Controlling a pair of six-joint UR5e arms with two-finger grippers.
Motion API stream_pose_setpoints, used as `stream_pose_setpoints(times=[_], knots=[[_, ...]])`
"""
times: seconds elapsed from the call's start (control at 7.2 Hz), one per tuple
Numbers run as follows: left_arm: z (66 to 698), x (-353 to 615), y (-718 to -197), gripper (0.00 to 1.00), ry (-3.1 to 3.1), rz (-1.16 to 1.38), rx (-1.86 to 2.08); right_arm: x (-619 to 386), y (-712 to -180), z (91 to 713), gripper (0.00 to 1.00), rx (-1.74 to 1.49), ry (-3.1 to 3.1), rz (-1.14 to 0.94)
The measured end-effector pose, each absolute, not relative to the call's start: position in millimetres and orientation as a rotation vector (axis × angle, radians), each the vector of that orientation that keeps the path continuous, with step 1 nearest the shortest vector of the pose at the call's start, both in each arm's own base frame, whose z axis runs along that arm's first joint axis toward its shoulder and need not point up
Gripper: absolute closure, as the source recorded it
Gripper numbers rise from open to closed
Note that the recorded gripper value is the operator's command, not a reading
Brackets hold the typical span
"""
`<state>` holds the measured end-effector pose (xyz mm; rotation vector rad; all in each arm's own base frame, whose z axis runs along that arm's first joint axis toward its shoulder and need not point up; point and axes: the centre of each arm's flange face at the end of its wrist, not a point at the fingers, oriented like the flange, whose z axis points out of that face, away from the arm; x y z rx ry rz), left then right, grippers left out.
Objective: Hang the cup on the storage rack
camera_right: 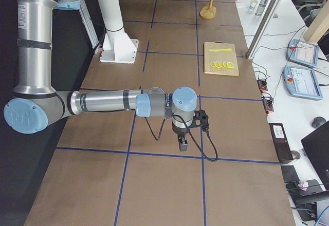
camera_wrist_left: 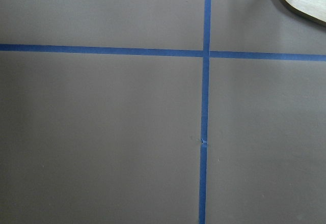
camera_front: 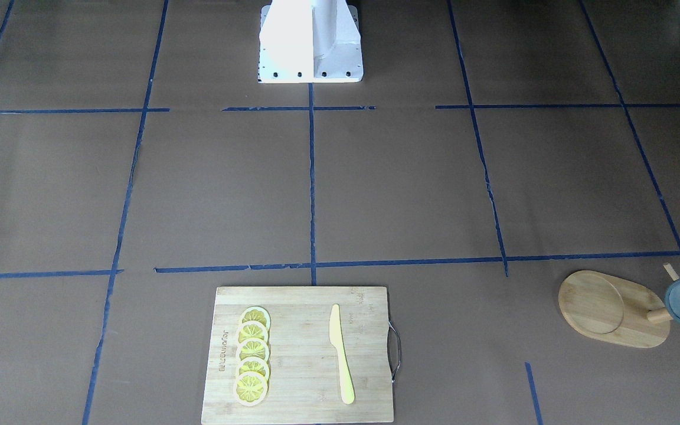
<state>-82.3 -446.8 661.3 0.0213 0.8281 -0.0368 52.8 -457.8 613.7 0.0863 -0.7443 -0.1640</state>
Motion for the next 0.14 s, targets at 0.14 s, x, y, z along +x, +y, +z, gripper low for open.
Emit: stream_pose_setpoints(times=[0.14], knots=[[660.9,-82.3,-447.0,0.0,0.828,-0.037,0.021,52.8,-457.7,614.1,0.0,0.085,-0.744,-0.164]])
